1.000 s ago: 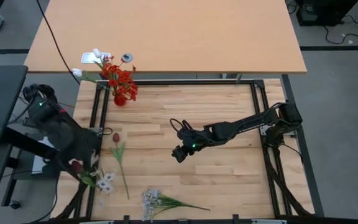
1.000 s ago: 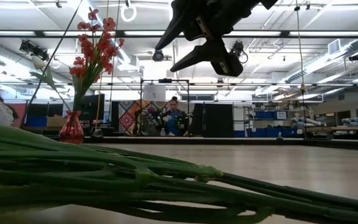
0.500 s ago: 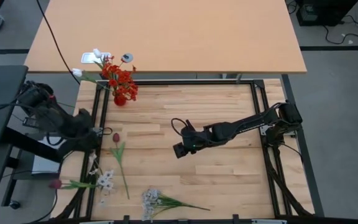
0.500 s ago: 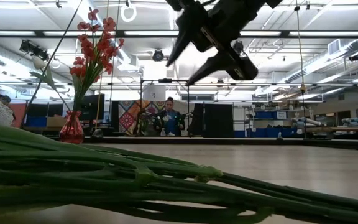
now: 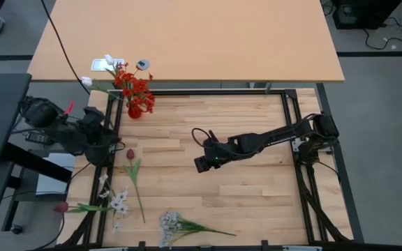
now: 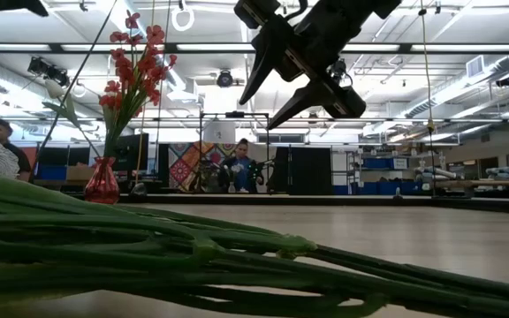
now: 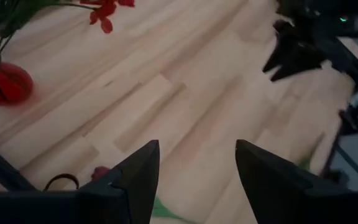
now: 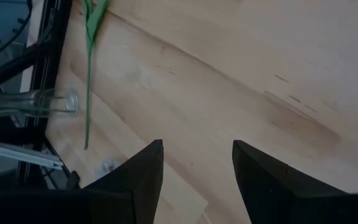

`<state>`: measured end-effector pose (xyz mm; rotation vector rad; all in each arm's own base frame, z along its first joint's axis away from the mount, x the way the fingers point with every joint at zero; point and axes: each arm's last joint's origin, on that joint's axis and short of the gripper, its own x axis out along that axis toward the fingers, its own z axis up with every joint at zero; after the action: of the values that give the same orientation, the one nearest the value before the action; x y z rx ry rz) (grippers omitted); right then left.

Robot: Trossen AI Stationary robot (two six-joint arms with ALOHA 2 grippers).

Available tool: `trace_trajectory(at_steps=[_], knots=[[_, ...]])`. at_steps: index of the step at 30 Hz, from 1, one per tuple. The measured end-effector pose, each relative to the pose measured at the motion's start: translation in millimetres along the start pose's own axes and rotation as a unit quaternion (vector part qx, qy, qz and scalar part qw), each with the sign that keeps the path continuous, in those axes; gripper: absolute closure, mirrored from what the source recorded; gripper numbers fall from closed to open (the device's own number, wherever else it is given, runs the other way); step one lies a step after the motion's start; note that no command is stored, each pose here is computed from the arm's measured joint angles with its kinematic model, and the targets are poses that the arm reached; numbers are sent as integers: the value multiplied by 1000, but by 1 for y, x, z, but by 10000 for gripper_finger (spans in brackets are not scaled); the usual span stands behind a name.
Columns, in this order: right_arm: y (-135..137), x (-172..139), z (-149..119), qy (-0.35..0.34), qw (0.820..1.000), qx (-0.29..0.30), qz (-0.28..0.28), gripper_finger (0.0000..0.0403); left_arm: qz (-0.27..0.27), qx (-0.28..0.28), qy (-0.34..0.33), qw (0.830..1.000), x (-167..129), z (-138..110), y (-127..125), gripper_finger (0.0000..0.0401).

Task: Sort flowers into vase by color
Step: Put the red tulip into the transparent vase

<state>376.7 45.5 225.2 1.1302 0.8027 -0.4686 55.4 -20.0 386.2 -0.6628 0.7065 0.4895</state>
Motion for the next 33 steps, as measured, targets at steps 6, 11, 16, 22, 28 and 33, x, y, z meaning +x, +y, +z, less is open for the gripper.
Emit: trace_trajectory(at_steps=[6, 11, 16, 22, 28, 33], knots=[[-4, 0, 14, 18, 1000, -22, 7, 203, 80, -11, 0, 997, 29, -6, -11, 186], [-8, 0, 25, 25, 999, -35, 13, 203, 115, -50, 37, 991, 60, -19, -15, 186], [-10, 0, 33, -42, 999, -22, -11, 203, 104, -88, 75, 988, 92, -37, -13, 186], [-4, -2, 43, -103, 994, -37, 14, 203, 159, -159, 88, 970, 121, -59, 2, 186], [4, -3, 45, -120, 989, -66, 52, 203, 196, -219, 79, 953, 134, -69, 12, 186], [3, -3, 49, -105, 989, -88, 58, 203, 212, -237, 83, 945, 142, -76, 15, 186]])
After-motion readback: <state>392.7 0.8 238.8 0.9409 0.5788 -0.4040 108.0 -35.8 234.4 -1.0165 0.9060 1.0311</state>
